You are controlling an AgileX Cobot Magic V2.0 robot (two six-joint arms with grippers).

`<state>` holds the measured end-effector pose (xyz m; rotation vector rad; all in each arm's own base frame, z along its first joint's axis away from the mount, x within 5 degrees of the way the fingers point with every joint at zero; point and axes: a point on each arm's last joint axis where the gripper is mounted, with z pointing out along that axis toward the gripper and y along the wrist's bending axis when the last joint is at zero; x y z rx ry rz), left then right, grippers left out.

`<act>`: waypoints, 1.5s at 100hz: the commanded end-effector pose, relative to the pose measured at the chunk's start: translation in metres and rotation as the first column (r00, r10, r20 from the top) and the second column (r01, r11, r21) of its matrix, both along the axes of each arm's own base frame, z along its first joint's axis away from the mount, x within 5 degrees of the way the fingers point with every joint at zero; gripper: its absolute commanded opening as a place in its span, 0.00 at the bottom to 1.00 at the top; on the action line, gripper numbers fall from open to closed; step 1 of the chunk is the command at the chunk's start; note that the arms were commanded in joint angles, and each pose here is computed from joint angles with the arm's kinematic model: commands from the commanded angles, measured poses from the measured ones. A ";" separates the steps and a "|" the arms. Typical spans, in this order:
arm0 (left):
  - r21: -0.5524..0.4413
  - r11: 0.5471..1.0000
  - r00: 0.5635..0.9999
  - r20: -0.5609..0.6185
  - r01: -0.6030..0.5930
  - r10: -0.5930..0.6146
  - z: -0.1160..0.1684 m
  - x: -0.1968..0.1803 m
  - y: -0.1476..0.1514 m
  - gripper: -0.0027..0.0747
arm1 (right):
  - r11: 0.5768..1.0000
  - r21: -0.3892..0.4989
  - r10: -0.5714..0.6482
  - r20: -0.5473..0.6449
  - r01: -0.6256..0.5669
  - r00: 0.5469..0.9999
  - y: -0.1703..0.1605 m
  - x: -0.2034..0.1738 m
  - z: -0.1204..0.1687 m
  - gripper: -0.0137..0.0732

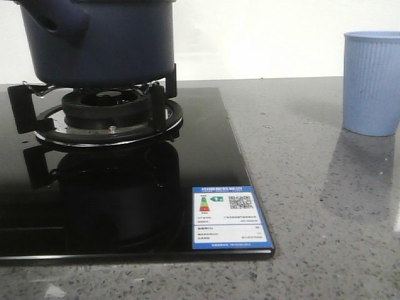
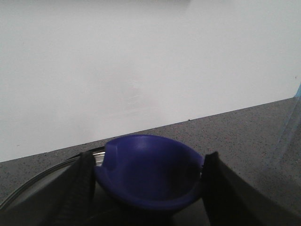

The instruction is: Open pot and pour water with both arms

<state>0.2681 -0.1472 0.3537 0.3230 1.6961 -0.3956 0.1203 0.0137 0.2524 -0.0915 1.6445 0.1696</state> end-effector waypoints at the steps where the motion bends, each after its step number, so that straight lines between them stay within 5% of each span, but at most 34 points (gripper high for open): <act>1: -0.079 0.995 0.986 0.152 -0.056 0.068 0.032 -0.003 0.008 0.52 | 1.000 0.017 0.022 0.063 -0.023 0.998 0.002 0.001 0.012 0.78; 68: -0.055 0.998 0.993 0.108 -0.039 0.045 0.024 0.001 0.004 0.53 | 1.000 0.017 0.019 0.060 -0.020 0.998 0.002 0.001 0.012 0.78; 90: -0.046 0.998 0.995 0.090 -0.033 0.037 0.020 0.002 0.002 0.78 | 1.000 0.016 0.016 0.057 -0.017 0.998 0.001 0.001 0.012 0.78; 111: -0.046 0.998 0.995 0.090 -0.033 0.037 0.020 0.002 0.002 0.79 | 1.000 0.015 0.011 0.051 -0.012 0.999 0.001 0.001 0.011 0.78; 150: -0.137 0.990 0.962 0.263 -0.042 0.078 0.069 -0.034 0.026 0.78 | 1.000 0.015 0.011 0.051 -0.012 0.999 0.001 0.001 0.011 0.78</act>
